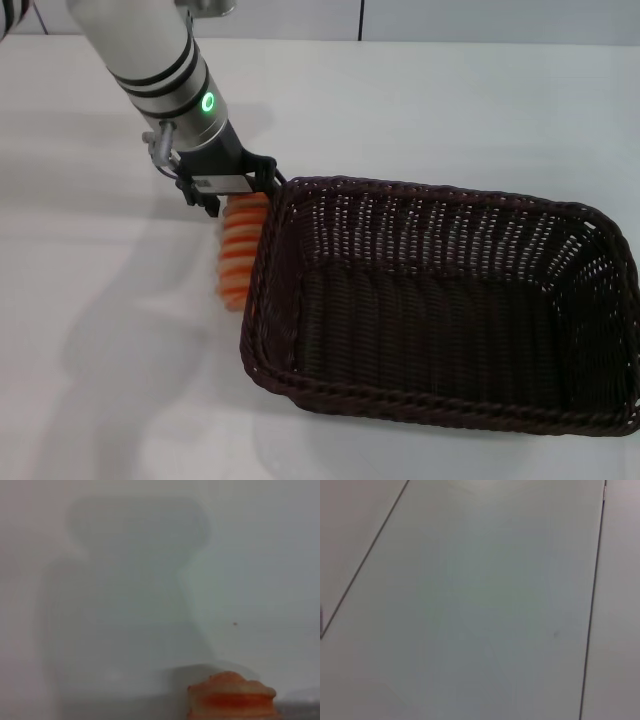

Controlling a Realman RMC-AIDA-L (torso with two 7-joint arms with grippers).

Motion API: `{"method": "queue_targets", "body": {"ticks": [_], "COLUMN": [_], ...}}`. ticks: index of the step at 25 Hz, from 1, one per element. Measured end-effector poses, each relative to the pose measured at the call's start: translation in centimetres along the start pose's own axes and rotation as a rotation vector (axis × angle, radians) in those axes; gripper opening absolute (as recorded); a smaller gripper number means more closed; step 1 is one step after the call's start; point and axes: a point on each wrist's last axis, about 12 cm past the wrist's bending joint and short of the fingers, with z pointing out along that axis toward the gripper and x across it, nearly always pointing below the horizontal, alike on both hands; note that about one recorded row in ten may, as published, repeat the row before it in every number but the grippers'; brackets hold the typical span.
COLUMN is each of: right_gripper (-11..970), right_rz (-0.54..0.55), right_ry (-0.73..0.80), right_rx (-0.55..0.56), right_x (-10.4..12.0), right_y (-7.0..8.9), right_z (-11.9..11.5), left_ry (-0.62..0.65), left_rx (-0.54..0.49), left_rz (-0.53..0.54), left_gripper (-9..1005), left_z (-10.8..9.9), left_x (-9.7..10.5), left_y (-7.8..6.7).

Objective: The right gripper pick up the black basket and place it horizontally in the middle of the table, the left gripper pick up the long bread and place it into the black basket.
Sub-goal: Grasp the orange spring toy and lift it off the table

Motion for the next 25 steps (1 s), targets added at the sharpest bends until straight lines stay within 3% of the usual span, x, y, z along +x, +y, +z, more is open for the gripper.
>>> {"method": "queue_targets", "body": {"ticks": [5,20,25], "right_gripper": [345,343,343], "right_rz": [0.004,0.006,0.003], "right_ry": [-0.007,-0.016,-0.016], "right_rx": [-0.007,-0.012,-0.012], "right_x": [-0.1,-0.2,-0.2], "right_y": [0.3,0.5,0.5], "right_z": [0.5,1.0,1.0], "left_ry": [0.0,0.003,-0.049], "left_rx": [0.0,0.012,0.013], "left_rz": [-0.003,0.03,0.054], "left_gripper": [846,639,583], "left_z": [0.4,0.5,-0.3], "left_x": [0.2,0.3,-0.2], "left_y": [0.3,0.3,1.2]}}
